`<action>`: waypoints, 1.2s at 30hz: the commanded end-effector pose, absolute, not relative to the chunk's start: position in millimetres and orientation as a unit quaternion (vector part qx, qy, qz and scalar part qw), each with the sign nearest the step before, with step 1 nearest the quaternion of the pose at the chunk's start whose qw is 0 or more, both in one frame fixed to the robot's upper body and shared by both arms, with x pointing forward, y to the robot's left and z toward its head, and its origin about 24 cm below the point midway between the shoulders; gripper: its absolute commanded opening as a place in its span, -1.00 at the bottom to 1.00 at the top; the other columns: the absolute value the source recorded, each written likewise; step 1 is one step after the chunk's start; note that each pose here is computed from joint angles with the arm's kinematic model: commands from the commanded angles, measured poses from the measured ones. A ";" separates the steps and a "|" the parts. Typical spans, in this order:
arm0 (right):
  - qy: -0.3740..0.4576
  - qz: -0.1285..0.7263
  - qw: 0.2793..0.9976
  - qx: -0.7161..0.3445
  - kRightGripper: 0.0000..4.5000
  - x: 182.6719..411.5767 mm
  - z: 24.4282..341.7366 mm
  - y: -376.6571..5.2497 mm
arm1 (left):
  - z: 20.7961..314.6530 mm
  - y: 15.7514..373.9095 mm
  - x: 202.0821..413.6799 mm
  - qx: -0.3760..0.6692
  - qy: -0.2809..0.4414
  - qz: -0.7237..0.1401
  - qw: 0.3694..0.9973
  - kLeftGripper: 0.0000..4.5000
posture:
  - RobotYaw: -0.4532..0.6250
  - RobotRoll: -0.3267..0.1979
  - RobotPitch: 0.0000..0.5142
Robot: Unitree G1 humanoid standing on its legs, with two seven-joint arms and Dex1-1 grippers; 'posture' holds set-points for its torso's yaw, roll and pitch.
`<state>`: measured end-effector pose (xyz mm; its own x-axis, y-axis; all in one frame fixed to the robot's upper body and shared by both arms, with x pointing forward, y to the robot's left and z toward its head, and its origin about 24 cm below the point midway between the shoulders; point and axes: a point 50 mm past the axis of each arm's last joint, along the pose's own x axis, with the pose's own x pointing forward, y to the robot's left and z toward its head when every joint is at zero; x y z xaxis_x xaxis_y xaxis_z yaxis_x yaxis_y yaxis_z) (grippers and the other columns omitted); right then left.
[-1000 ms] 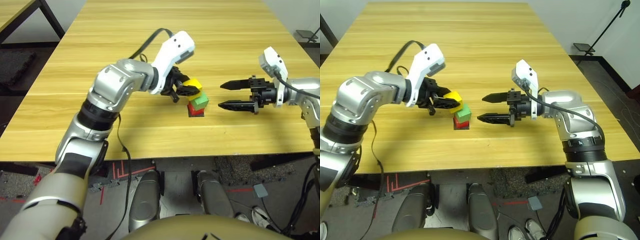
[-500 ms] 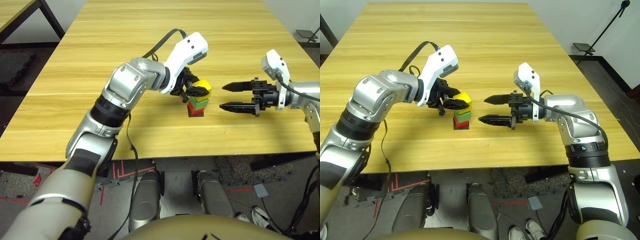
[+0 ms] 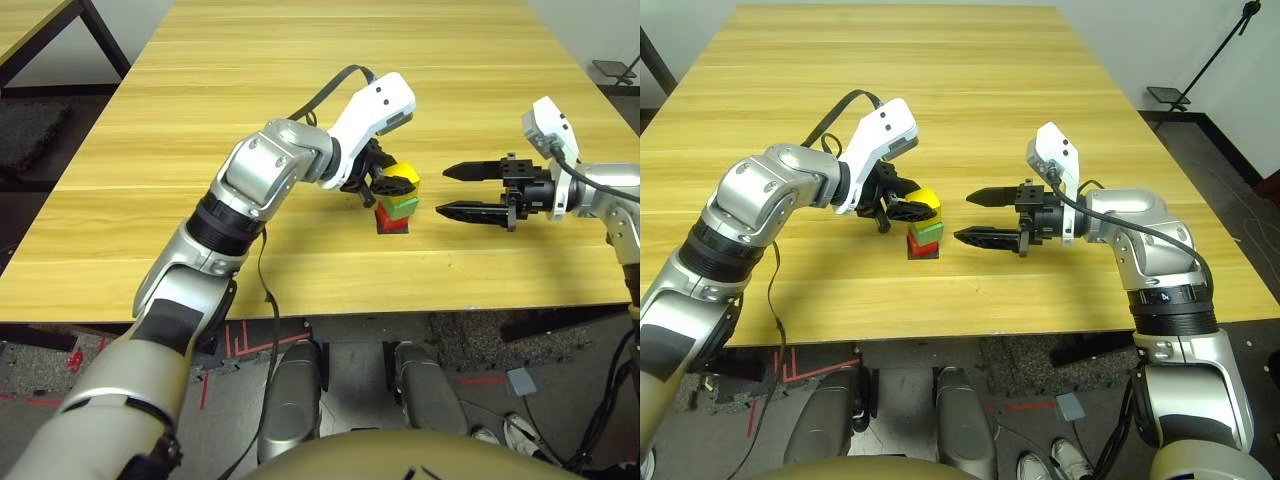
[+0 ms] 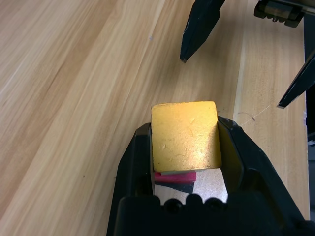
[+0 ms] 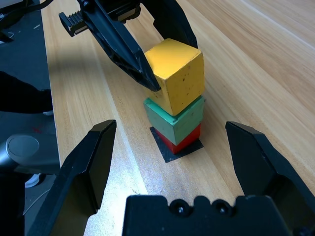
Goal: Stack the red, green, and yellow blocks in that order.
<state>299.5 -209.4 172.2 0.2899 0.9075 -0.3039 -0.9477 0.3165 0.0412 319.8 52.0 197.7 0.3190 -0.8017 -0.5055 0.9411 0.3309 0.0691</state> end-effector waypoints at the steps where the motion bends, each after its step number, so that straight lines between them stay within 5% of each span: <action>1: 0.139 0.580 0.799 -0.070 1.00 298.3 171.2 -209.9 | 187.1 50.4 317.5 0.179 0.219 -0.550 0.785 -0.15 | 0.21 0.00 -0.51; 2: 0.139 0.580 0.800 -0.070 1.00 298.9 171.1 -209.8 | 187.0 50.3 317.1 0.180 0.221 -0.550 0.785 -0.15 | 0.22 0.00 -0.50; 10: 0.133 0.574 0.805 -0.069 1.00 303.7 170.3 -211.4 | 200.1 51.7 316.8 0.161 0.182 -0.533 0.811 0.99 | 0.25 -0.03 -0.53; 16: 0.100 0.545 0.831 -0.041 1.00 310.2 188.0 -223.6 | 261.4 84.3 311.2 0.041 0.008 -0.430 0.902 0.99 | 0.25 -0.08 -0.59; 19: 0.086 0.487 0.869 -0.023 1.00 316.6 196.9 -244.1 | 269.2 121.1 302.2 -0.014 -0.054 -0.344 0.937 0.99 | 0.24 -0.12 -0.59; 25: 0.059 0.269 0.961 0.006 1.00 335.6 171.8 -301.7 | 210.7 196.6 289.0 -0.051 -0.103 -0.114 0.987 0.99 | 0.24 -0.25 -0.59; 30: -0.032 0.110 0.991 0.073 1.00 337.4 142.3 -332.5 | 144.4 222.4 270.5 -0.020 -0.100 -0.026 0.994 0.99 | 0.20 -0.37 -0.59; 36: -0.056 0.035 0.997 0.051 1.00 329.2 121.0 -347.7 | 108.1 232.8 265.7 -0.009 -0.093 0.026 0.995 0.99 | 0.18 -0.39 -0.64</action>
